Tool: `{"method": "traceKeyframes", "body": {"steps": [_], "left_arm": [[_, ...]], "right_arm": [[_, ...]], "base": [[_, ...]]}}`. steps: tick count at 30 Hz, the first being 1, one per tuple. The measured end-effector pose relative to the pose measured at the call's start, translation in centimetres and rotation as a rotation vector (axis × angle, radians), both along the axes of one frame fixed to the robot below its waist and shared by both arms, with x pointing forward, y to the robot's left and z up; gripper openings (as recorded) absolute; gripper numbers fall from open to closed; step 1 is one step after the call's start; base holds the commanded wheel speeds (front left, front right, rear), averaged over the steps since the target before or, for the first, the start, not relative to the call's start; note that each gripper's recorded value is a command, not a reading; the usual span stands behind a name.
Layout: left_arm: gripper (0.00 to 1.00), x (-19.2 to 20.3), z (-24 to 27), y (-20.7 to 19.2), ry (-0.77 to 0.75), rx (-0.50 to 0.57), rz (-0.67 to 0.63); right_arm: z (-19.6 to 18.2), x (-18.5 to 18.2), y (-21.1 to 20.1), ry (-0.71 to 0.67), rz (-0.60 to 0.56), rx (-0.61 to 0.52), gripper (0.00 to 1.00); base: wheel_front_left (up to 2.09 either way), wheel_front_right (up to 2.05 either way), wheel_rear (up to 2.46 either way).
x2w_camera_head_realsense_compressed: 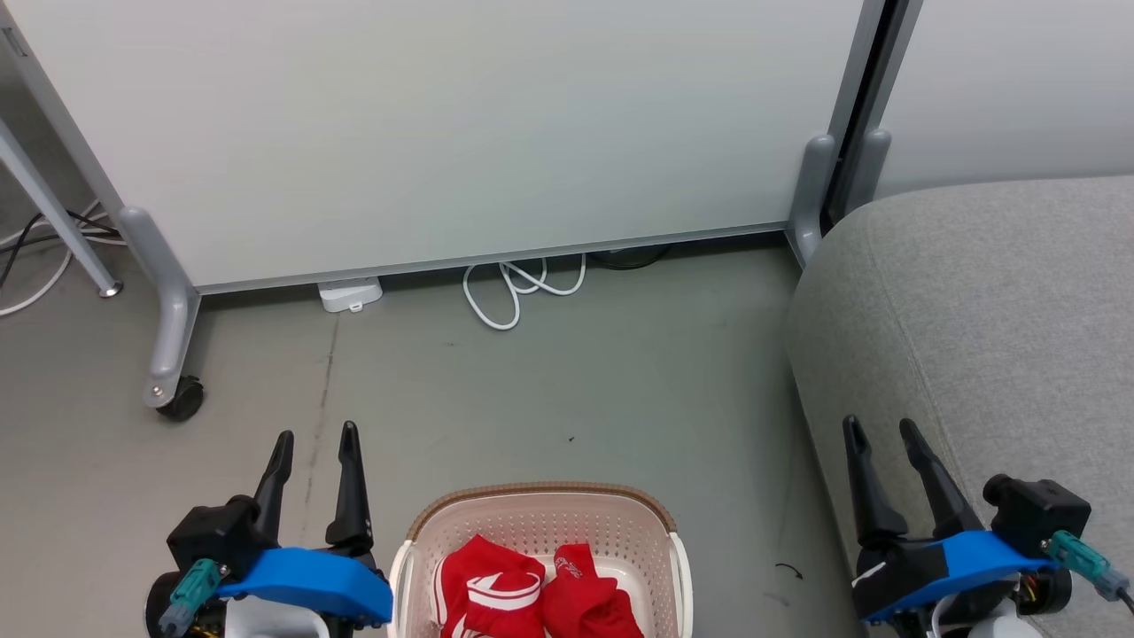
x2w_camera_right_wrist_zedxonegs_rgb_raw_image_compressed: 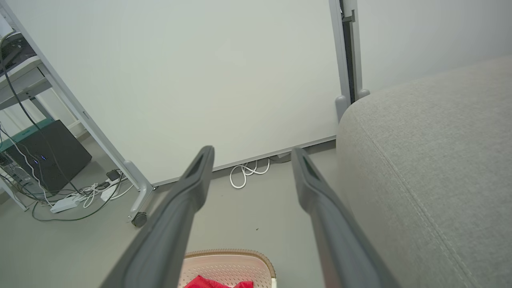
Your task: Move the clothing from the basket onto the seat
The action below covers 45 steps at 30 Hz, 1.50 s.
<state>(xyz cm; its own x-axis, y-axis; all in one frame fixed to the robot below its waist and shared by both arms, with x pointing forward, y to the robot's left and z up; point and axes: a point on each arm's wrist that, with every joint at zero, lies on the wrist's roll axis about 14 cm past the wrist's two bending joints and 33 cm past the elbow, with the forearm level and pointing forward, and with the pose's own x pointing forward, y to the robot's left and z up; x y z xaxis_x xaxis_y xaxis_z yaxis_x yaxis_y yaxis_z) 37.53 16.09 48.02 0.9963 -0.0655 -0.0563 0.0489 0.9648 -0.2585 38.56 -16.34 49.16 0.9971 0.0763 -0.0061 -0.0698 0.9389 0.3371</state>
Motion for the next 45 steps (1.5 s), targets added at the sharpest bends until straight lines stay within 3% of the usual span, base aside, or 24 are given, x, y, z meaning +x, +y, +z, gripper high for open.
{"method": "traceKeyframes", "body": {"steps": [45], "left_arm": [[1.00,-0.4,-0.2,-1.5,-0.064,0.218,-0.072]], "right_arm": [[0.7,0.2,1.1,-0.083,0.062,-0.309,1.00]], "base": [[0.00,0.00,0.00]]}}
